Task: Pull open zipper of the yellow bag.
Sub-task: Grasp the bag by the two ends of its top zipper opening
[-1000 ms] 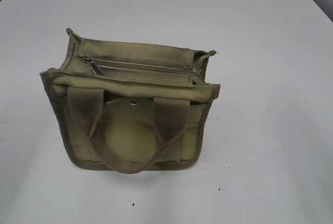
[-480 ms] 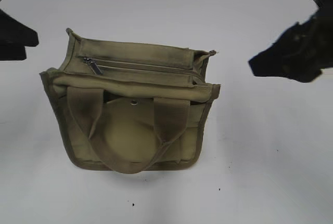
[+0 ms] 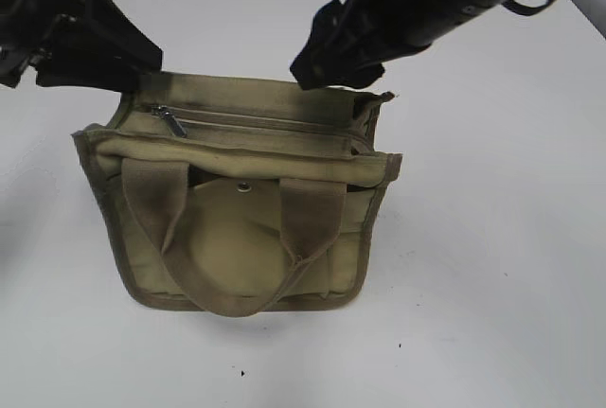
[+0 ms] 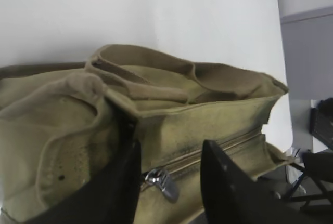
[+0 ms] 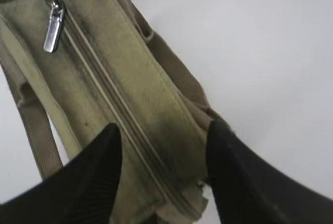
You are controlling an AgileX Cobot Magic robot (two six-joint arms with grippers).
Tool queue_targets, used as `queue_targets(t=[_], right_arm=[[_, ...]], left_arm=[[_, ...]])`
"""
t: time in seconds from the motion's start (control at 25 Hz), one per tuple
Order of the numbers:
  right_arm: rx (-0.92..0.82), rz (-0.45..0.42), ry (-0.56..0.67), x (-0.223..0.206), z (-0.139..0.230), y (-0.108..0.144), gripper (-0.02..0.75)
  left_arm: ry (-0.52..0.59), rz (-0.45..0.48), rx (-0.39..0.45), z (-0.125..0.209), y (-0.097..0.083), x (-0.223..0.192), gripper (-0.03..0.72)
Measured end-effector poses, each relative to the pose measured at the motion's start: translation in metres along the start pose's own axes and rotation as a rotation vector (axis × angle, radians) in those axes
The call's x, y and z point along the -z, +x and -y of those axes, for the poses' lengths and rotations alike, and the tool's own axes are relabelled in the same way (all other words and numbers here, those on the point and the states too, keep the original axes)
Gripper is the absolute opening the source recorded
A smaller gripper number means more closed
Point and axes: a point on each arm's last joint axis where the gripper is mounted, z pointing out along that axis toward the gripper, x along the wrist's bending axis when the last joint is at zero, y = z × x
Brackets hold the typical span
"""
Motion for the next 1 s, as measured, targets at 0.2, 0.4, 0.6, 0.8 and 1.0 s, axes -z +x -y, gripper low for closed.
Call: queue_targets(t=[0.2, 0.4, 0.6, 0.8, 1.0], right_arm=[[0.014, -0.01, 0.0, -0.019, -0.013, -0.003, 0.414], [0.028, -0.012, 0.004, -0.024, -0.013, -0.004, 0.414], [0.036, -0.012, 0.004, -0.024, -0.014, -0.003, 0.414], [0.036, -0.012, 0.004, -0.024, -0.014, -0.003, 0.414], [0.037, -0.012, 0.004, -0.024, -0.014, -0.003, 0.414]], left_arm=[[0.041, -0.063, -0.023, -0.007, -0.001, -0.017, 0.302], [0.063, -0.073, -0.065, -0.013, -0.009, -0.022, 0.302], [0.047, -0.144, -0.106, -0.022, -0.021, -0.001, 0.302], [0.071, -0.191, -0.112, -0.022, -0.024, 0.005, 0.302], [0.153, -0.198, -0.091, -0.022, -0.016, -0.02, 0.302]])
